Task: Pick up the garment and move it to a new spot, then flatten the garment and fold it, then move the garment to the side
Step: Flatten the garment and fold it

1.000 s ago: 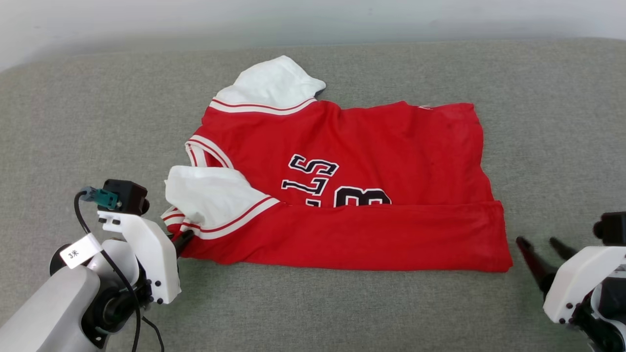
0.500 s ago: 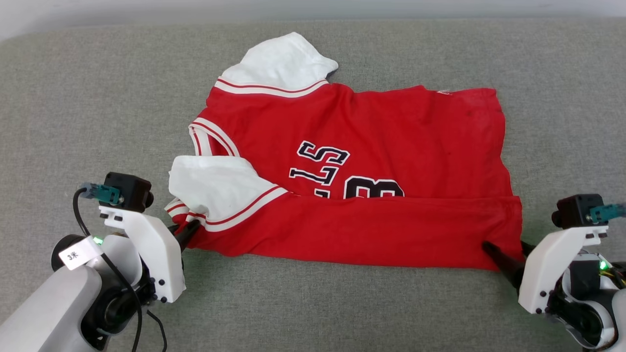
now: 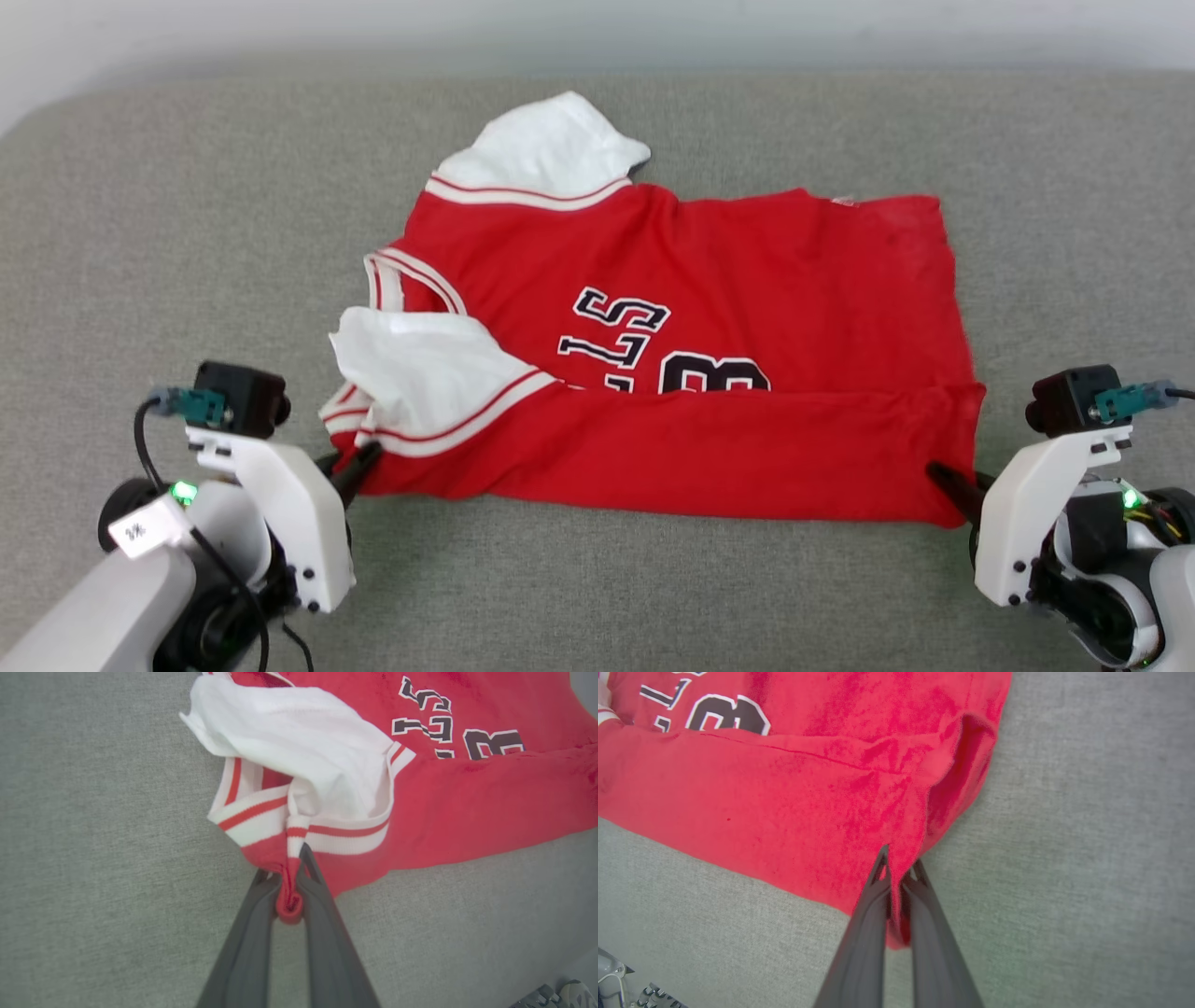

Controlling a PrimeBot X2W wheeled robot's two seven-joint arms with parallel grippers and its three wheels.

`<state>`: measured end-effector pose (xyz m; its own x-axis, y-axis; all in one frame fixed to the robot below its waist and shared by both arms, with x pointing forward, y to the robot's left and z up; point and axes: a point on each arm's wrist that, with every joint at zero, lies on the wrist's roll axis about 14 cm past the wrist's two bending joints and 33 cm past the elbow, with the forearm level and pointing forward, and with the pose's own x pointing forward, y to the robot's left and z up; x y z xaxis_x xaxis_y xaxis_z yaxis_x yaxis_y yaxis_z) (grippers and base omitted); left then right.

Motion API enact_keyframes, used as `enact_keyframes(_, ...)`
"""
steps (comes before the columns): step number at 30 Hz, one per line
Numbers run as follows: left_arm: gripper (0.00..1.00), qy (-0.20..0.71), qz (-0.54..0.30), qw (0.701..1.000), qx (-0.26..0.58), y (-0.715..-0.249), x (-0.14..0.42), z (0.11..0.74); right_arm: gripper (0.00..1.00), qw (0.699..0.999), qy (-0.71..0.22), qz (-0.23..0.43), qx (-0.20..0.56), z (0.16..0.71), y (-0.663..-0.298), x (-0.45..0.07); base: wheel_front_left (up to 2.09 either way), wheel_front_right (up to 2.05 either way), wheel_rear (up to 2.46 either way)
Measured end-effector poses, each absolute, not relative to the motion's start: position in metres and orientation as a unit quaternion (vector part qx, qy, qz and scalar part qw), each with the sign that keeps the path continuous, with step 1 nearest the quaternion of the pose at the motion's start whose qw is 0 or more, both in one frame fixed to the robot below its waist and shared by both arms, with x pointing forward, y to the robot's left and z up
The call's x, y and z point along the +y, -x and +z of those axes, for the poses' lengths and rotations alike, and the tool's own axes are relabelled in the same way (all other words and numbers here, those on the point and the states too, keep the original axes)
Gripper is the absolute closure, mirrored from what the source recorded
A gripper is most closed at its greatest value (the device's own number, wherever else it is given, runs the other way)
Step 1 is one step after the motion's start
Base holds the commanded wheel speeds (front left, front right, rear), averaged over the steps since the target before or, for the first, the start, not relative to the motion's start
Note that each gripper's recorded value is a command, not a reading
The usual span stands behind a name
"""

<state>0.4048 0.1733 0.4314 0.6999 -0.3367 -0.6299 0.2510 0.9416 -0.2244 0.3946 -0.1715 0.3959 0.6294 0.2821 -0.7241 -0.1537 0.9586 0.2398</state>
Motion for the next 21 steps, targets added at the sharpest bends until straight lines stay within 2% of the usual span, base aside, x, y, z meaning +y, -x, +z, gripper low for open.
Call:
enact_keyframes(11,1.00,0.075,-0.125,0.920,0.363,-0.343,0.189,0.440,1.00,0.905,-0.084,0.127,0.396,0.420,-0.349,-0.172,0.00,0.00,0.00)
enact_keyframes(21,1.00,0.144,-0.063,0.894,0.420,-0.279,0.206,0.410,1.00,0.884,-0.123,0.113,0.437,0.402,-0.294,-0.169,0.00,0.00,0.00)
